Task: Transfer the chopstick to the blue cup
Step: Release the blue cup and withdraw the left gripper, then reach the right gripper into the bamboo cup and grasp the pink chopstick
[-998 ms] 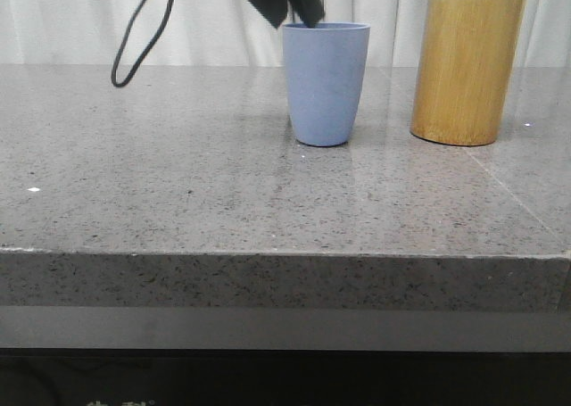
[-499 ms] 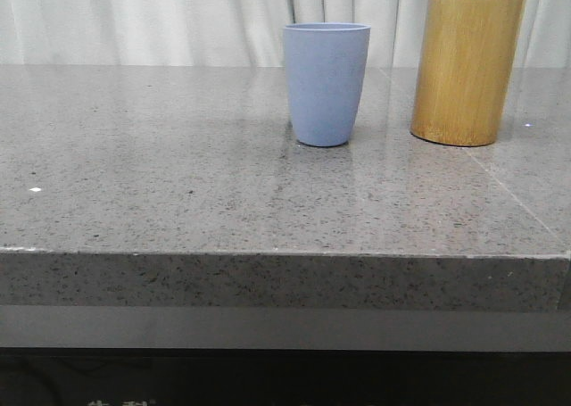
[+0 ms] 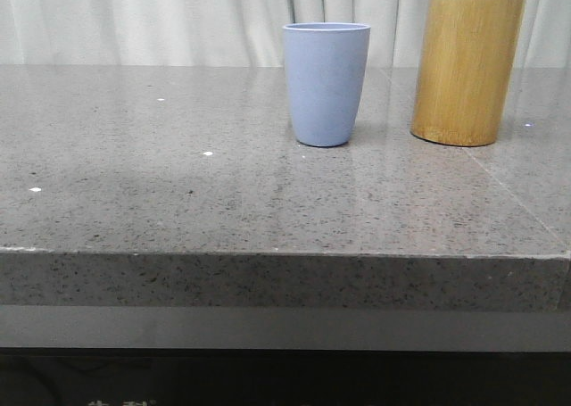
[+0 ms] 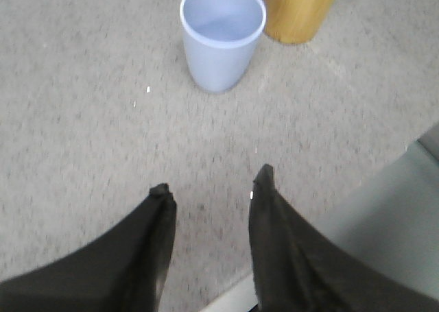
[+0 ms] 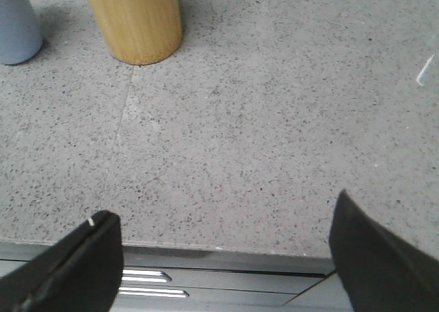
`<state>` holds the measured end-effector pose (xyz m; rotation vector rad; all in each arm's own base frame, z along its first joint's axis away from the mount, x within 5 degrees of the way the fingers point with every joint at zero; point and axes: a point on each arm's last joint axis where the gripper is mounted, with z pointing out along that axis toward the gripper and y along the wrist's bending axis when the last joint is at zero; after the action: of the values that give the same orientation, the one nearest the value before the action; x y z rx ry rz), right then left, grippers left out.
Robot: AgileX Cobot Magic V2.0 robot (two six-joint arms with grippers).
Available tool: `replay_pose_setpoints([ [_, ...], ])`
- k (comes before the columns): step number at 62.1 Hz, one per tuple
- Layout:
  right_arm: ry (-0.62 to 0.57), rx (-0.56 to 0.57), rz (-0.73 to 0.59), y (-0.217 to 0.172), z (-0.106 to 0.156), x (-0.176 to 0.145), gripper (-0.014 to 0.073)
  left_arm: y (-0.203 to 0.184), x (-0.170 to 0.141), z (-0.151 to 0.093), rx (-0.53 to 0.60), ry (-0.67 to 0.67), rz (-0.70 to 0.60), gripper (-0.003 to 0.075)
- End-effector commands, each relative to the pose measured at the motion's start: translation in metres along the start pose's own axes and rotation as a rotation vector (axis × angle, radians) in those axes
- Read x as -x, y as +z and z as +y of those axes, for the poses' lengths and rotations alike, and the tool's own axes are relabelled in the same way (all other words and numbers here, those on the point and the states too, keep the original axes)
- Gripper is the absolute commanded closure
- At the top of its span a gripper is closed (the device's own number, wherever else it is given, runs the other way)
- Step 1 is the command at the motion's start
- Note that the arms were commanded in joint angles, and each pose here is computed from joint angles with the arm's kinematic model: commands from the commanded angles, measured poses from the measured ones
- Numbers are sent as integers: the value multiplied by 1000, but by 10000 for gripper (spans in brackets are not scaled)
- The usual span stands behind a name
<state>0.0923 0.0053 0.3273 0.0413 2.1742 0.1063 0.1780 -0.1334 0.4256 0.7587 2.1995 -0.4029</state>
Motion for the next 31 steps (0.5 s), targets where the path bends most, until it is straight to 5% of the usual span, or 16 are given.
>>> replay_pose_setpoints([
  [1,-26,30,-94,-5,4,15,-27,-25,-16,-4,-10,-16,-159,446],
  [16,-74,96,-157,-6,10,20,-27,-46,-66,-6,-2,-16,-250,446],
  [31,-79,119,-175,-1,13,49,-27,-58,-78,-7,-2,-13,-288,446],
])
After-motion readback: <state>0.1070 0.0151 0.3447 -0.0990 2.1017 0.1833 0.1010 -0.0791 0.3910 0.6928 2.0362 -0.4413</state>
